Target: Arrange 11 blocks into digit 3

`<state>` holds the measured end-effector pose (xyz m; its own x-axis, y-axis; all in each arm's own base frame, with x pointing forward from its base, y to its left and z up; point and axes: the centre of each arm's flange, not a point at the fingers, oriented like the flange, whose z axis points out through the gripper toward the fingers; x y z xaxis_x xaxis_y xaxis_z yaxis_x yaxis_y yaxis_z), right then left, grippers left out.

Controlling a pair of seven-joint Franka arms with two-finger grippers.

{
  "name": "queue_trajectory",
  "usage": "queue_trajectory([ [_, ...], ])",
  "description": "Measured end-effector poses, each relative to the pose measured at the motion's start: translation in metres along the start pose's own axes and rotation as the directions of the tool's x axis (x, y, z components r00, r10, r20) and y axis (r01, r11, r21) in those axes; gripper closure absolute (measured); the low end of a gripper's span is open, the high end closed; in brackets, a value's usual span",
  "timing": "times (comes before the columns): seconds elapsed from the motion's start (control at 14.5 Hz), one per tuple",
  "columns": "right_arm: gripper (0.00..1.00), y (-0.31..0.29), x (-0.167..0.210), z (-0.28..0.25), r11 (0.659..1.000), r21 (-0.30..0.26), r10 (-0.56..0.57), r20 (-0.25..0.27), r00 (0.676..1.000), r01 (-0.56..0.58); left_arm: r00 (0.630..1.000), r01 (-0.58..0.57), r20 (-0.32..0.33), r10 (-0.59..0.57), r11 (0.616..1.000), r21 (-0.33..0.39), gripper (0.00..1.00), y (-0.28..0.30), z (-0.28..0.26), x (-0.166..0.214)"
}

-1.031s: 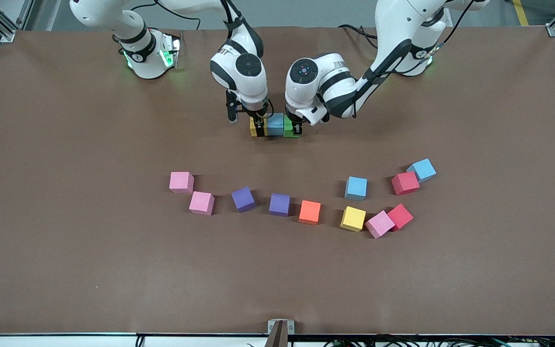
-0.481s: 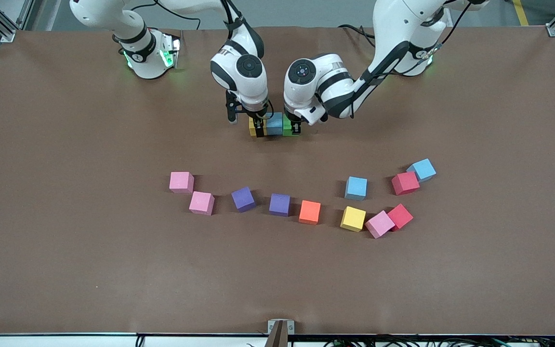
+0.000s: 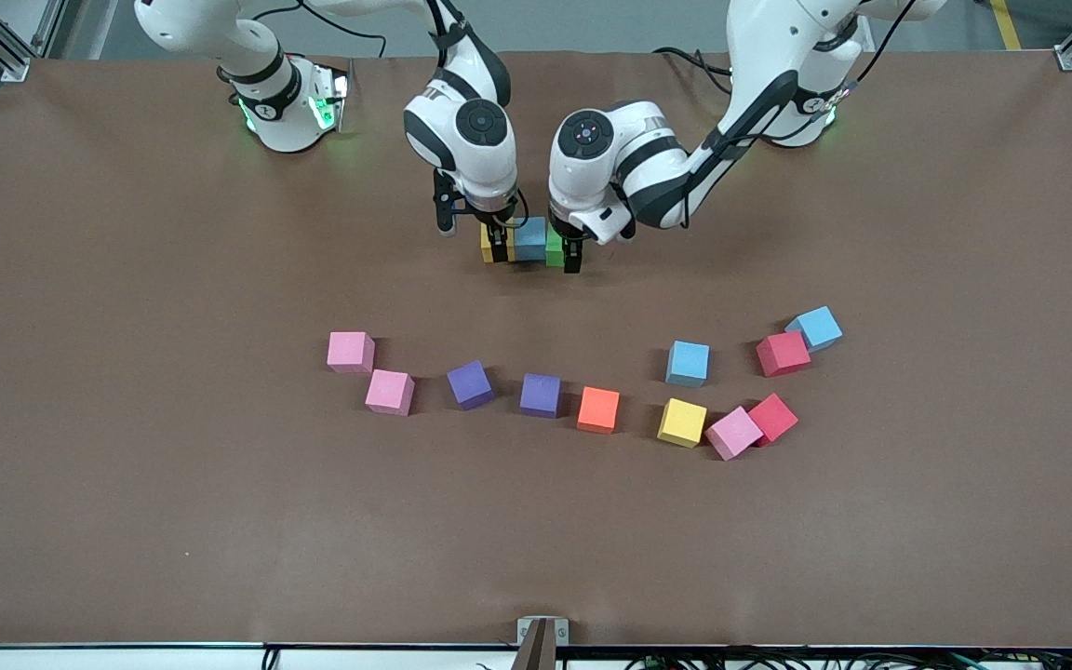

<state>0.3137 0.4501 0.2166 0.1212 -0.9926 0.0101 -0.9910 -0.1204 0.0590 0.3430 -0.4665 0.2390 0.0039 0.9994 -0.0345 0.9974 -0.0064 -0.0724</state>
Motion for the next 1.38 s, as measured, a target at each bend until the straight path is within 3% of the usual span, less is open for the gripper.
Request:
queue_trajectory([
  [0.41, 0.0, -0.015, 0.019, -0.054, 0.999, -0.012, -0.045, 0.016, 0.999, 0.046, 0.999, -0.033, 0.014, 0.035, 0.993, -0.111, 0.0, 0.068, -0.06, 0.042],
  [0.62, 0.0, -0.049, 0.052, -0.07, 0.988, -0.018, -0.153, 0.022, 0.988, 0.154, 0.968, -0.251, -0.018, 0.251, 0.958, -0.138, 0.0, 0.11, -0.075, 0.082],
  [0.76, 0.0, -0.075, 0.086, -0.071, 0.953, -0.019, -0.301, 0.027, 0.953, 0.302, 0.902, -0.432, -0.049, 0.43, 0.891, -0.14, 0.0, 0.128, -0.081, 0.104],
  [0.89, 0.0, -0.1, 0.125, -0.072, 0.89, -0.014, -0.454, 0.035, 0.89, 0.455, 0.814, -0.58, -0.078, 0.575, 0.804, -0.131, 0.0, 0.141, -0.083, 0.121],
  [1.03, 0.0, -0.123, 0.167, -0.073, 0.802, -0.003, -0.597, 0.041, 0.801, 0.598, 0.693, -0.72, -0.104, 0.713, 0.684, -0.112, 0.0, 0.15, -0.084, 0.135],
  [1.17, 0.0, -0.141, 0.208, -0.073, 0.683, 0.011, -0.73, 0.044, 0.682, 0.731, 0.528, -0.849, -0.126, 0.839, 0.522, -0.083, 0.0, 0.158, -0.084, 0.148],
  [1.38, 0.0, -0.156, 0.254, -0.072, 0.488, 0.026, -0.872, 0.043, 0.487, 0.872, 0.237, -0.971, -0.14, 0.961, 0.235, -0.032, 0.0, 0.167, -0.081, 0.166],
])
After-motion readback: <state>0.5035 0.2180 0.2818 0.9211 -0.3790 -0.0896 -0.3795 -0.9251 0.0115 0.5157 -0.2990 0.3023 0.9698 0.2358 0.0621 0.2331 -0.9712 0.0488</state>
